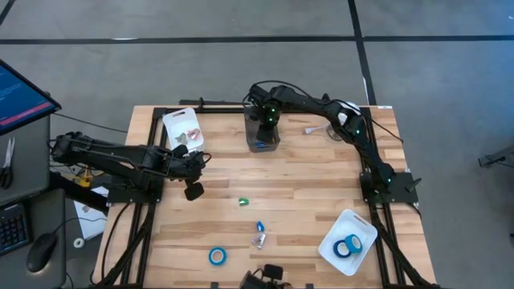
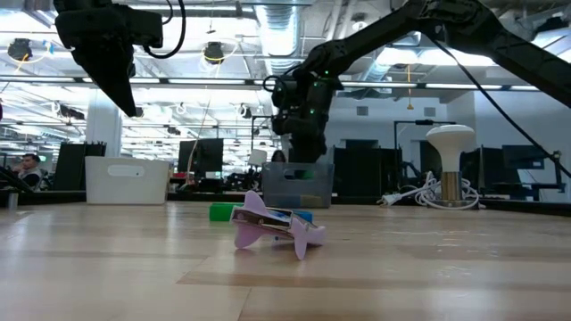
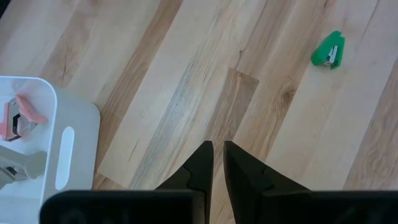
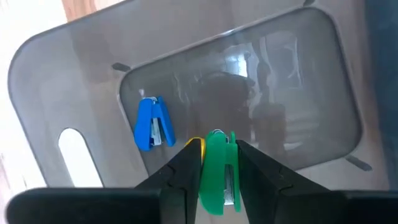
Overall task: Pick and place Stapler, Stapler remover, tape
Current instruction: Put the bottom green stapler into the black bin, then put the blue stapler into the black bin
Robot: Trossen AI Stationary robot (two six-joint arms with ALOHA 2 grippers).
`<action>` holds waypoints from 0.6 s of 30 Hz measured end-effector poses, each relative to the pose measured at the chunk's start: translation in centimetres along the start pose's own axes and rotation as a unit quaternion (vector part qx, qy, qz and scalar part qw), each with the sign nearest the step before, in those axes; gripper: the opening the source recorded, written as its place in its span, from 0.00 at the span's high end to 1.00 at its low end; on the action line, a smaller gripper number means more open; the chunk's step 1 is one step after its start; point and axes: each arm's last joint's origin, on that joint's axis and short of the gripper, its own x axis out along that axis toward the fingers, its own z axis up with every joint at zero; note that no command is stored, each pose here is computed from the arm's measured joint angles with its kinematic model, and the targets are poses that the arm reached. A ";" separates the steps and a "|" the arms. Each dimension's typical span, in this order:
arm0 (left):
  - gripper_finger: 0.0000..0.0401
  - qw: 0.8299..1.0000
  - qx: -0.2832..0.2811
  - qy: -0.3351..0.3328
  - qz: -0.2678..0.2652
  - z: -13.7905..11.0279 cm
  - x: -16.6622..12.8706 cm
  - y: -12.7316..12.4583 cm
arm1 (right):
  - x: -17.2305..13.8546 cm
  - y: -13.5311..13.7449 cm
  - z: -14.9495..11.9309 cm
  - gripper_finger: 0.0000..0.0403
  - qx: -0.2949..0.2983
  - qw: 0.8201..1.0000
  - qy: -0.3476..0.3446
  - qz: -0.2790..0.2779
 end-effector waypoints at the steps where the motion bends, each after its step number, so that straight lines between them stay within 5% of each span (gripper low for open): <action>1: 0.92 1.000 0.000 0.000 0.000 0.0 0.0 0.0 | 0.0 0.1 0.1 0.78 -0.001 1.000 -0.002 -0.001; 8: 0.92 1.000 0.000 0.000 0.000 0.0 0.0 0.0 | 0.1 0.2 0.4 0.73 -0.005 1.000 -0.018 -0.006; 18: 0.92 1.000 0.001 0.001 0.000 0.0 0.0 0.0 | 0.1 0.3 0.5 0.44 -0.012 0.999 -0.009 -0.037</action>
